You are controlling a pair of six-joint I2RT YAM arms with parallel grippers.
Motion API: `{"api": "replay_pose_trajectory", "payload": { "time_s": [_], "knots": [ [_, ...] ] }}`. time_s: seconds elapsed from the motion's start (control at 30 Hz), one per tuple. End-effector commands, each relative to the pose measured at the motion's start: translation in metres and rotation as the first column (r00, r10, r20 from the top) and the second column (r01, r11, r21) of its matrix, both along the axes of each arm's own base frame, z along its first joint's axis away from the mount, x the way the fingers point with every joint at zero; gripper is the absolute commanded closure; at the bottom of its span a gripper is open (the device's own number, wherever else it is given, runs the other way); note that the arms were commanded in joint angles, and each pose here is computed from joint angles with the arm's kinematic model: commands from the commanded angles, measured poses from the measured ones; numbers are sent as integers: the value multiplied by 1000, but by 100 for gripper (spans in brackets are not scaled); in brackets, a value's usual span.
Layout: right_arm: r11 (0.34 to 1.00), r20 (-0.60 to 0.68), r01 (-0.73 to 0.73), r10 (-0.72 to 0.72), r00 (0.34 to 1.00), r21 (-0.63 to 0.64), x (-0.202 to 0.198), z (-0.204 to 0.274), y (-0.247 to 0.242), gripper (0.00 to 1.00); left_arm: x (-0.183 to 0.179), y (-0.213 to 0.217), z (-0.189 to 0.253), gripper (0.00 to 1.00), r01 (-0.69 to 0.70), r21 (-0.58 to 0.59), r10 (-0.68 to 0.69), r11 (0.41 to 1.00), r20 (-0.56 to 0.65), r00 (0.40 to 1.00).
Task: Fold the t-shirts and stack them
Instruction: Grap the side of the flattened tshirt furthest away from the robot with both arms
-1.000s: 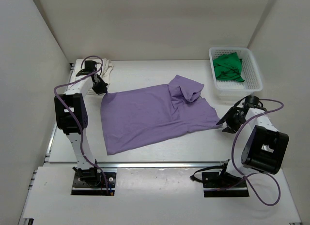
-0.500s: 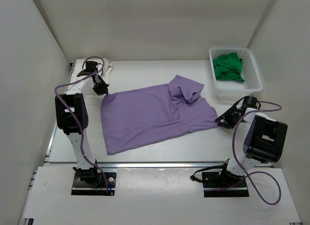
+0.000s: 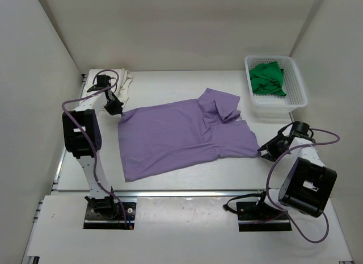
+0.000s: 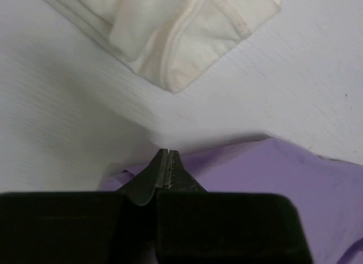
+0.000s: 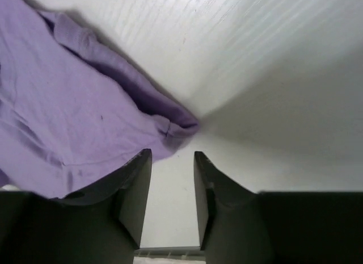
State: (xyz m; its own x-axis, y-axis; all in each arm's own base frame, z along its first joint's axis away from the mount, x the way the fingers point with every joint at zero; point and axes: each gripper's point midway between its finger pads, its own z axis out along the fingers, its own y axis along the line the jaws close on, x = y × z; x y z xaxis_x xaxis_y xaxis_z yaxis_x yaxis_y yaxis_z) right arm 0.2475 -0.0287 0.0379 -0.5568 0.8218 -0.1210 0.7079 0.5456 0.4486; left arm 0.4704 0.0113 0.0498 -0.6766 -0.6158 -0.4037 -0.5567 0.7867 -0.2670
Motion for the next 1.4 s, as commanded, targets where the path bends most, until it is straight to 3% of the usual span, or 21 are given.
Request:
{"api": "replay_pose_trajectory", "payload": {
  "time_s": [0.0, 0.1, 0.23, 0.27, 0.47, 0.6, 0.73, 0.83, 0.97, 1.17, 1.3, 1.37],
  "knots": [
    [997, 58, -22, 26, 998, -72, 7, 31, -13, 66, 3, 20, 32, 100, -15, 51, 11, 999, 69, 998],
    [981, 118, -148, 163, 979, -125, 44, 67, 1, 63, 7, 23, 38, 100, -27, 47, 23, 999, 83, 996],
    [897, 258, -360, 422, 869, -256, 123, 117, 53, 67, 14, 7, 40, 100, 15, 58, -20, 998, 87, 996],
    [871, 288, -399, 476, 831, -288, 146, 124, 68, 72, 16, -1, 40, 100, 26, 52, -30, 998, 89, 996],
    [809, 305, -388, 542, 783, -442, 254, 121, 91, 70, 25, -32, 44, 100, 93, 69, -100, 993, 105, 989],
    [782, 163, -364, 501, 850, -506, 306, 82, 83, 69, 29, -45, 45, 100, 112, 69, -119, 991, 109, 987],
    [814, 69, -329, 408, 910, -479, 326, 55, 66, 67, 32, -44, 47, 100, 103, 43, -107, 994, 121, 987],
    [791, 30, -299, 371, 928, -534, 348, 50, 56, 62, 31, -42, 45, 100, 113, 41, -117, 993, 120, 986],
    [788, -63, -298, 315, 947, -539, 333, 32, 48, 60, 29, -41, 38, 100, 111, 30, -113, 993, 105, 988],
    [756, -87, -225, 219, 972, -614, 327, 40, 40, 60, 33, -45, 37, 100, 128, 25, -130, 991, 108, 986],
    [779, -114, -238, 211, 971, -580, 320, 30, 41, 59, 35, -51, 37, 100, 139, 11, -140, 990, 114, 984],
    [801, -166, -259, 201, 965, -539, 314, 3, 42, 58, 36, -54, 34, 100, 149, -3, -148, 989, 114, 982]
  ]
}}
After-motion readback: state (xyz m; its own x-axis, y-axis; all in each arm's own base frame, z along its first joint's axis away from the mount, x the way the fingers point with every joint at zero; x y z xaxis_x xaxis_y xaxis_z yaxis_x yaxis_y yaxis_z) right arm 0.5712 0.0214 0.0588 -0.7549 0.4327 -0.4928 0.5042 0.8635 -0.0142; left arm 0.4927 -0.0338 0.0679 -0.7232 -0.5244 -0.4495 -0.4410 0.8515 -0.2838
